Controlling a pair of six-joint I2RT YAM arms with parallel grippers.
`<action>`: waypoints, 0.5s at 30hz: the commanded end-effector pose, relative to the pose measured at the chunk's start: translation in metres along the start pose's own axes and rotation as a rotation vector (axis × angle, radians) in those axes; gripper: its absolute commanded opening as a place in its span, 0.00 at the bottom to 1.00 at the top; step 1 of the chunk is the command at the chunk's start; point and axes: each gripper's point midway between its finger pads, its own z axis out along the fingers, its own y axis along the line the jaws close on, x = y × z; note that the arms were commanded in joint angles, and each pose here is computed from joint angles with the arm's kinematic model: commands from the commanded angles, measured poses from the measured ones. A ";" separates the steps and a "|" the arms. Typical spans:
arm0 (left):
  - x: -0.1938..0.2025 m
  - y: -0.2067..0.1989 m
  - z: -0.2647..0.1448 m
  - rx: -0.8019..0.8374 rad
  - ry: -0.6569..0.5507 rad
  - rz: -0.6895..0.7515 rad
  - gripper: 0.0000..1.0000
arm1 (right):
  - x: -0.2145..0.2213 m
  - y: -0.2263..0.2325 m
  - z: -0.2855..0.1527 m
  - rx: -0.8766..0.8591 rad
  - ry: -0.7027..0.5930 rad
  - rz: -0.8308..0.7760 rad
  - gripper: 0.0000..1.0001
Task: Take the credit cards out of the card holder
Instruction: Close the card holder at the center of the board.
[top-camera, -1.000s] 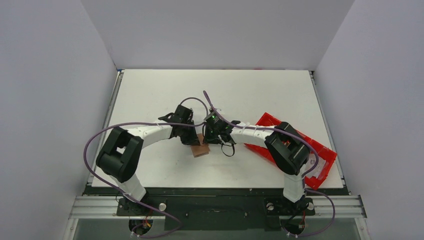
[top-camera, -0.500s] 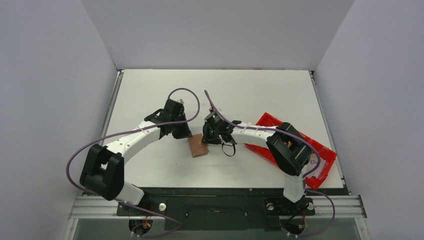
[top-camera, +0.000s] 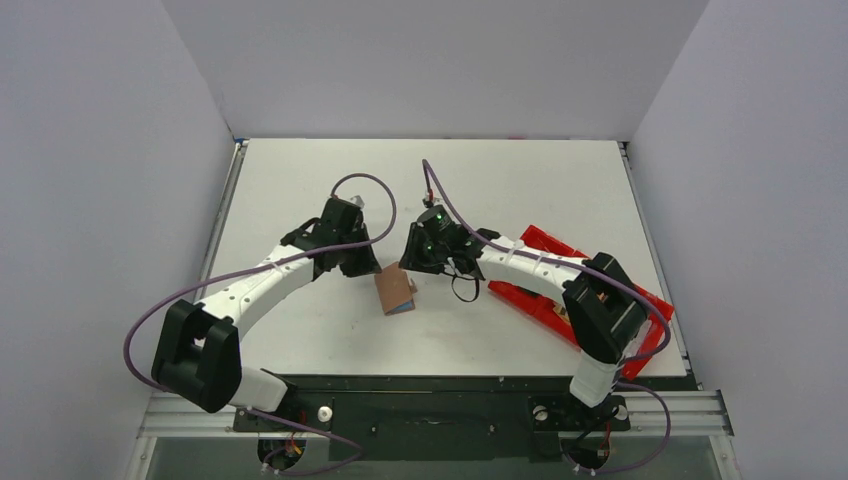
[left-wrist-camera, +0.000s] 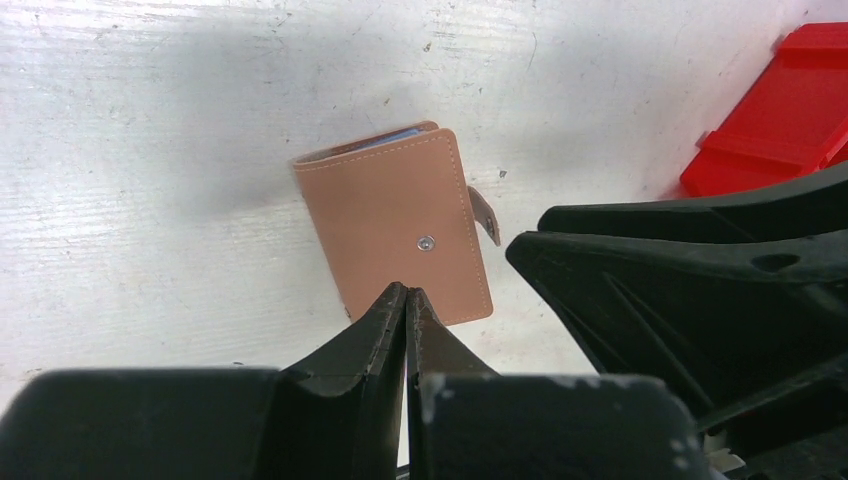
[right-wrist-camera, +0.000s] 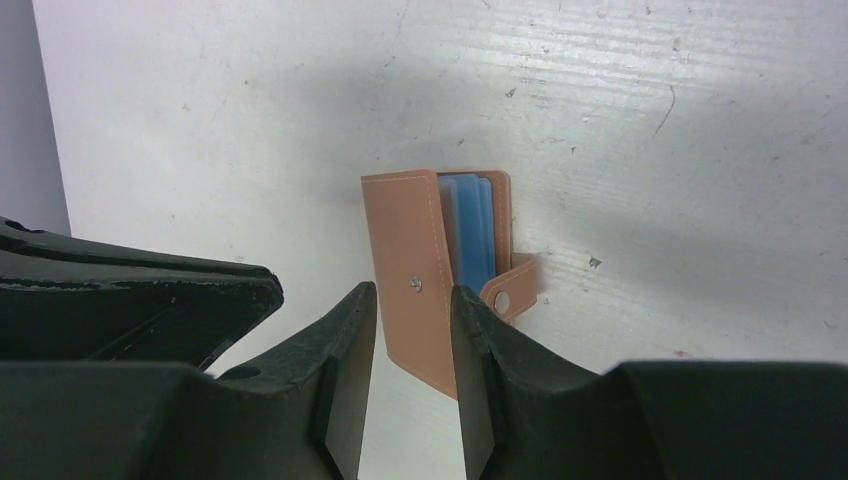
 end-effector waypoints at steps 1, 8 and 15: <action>-0.023 -0.017 -0.024 0.055 -0.073 0.030 0.02 | -0.031 0.022 -0.029 -0.054 -0.080 -0.019 0.33; -0.035 -0.026 -0.044 0.093 -0.127 0.053 0.04 | -0.053 0.029 -0.062 -0.070 -0.149 -0.042 0.49; -0.053 -0.034 -0.076 0.127 -0.225 0.089 0.34 | -0.077 0.027 -0.105 -0.043 -0.265 -0.078 0.63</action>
